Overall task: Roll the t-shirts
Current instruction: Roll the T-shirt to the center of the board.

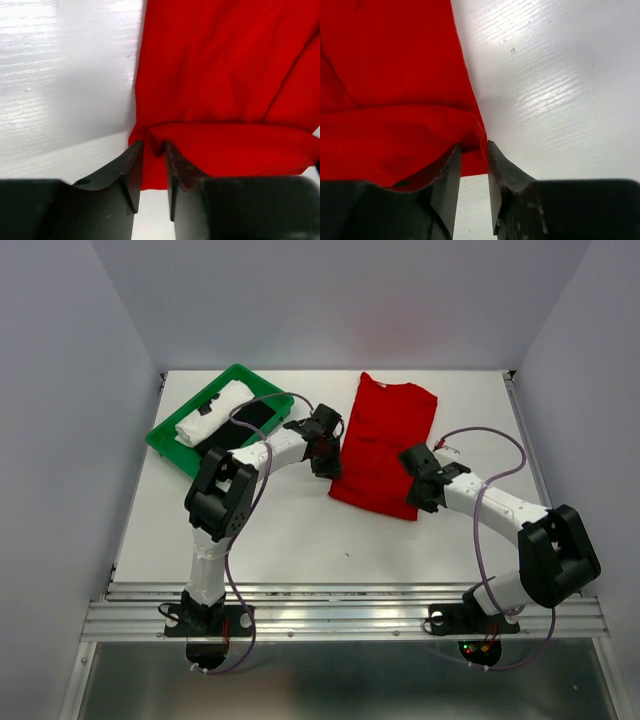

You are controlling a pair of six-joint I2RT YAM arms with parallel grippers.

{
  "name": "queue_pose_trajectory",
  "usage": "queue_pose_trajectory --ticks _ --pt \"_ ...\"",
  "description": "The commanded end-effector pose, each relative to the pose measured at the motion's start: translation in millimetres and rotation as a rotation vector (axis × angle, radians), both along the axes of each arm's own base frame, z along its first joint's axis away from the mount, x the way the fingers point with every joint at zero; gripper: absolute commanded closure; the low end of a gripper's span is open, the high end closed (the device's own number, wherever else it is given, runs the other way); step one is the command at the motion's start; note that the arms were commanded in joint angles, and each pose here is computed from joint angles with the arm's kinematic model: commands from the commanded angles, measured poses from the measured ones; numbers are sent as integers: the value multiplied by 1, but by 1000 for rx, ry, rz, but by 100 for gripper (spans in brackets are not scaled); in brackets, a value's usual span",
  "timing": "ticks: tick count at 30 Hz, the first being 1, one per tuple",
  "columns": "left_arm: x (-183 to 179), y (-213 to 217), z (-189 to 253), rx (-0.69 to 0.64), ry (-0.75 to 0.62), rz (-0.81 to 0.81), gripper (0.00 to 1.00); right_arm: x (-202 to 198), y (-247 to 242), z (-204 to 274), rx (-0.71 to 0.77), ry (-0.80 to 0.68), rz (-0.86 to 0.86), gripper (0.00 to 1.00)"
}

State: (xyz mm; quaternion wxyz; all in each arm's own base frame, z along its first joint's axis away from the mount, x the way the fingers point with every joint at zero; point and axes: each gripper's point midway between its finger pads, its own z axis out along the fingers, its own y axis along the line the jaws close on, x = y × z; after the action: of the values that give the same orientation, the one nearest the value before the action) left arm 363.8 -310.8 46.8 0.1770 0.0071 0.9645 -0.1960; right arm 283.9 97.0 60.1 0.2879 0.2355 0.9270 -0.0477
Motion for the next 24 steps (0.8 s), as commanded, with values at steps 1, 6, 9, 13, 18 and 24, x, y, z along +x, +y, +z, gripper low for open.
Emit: queue_pose_trajectory --ticks 1,6,9,13,18,24 --pt "21 10 32 41 -88 16 57 23 -5 25 -19 -92 -31 60" --pt "27 23 61 80 -157 59 45 21 -11 45 -9 -146 -68 44" --pt "27 36 77 99 -204 100 45 18 -10 53 19 -163 -66 45" --pt "10 32 87 60 -213 75 57 13 -3 59 68 -164 -43 57" --pt "-20 7 74 -28 -158 -14 100 9 17 51 143 -132 65 86" --pt "-36 -20 60 -98 -102 -86 100 3 25 27 151 -43 93 96"
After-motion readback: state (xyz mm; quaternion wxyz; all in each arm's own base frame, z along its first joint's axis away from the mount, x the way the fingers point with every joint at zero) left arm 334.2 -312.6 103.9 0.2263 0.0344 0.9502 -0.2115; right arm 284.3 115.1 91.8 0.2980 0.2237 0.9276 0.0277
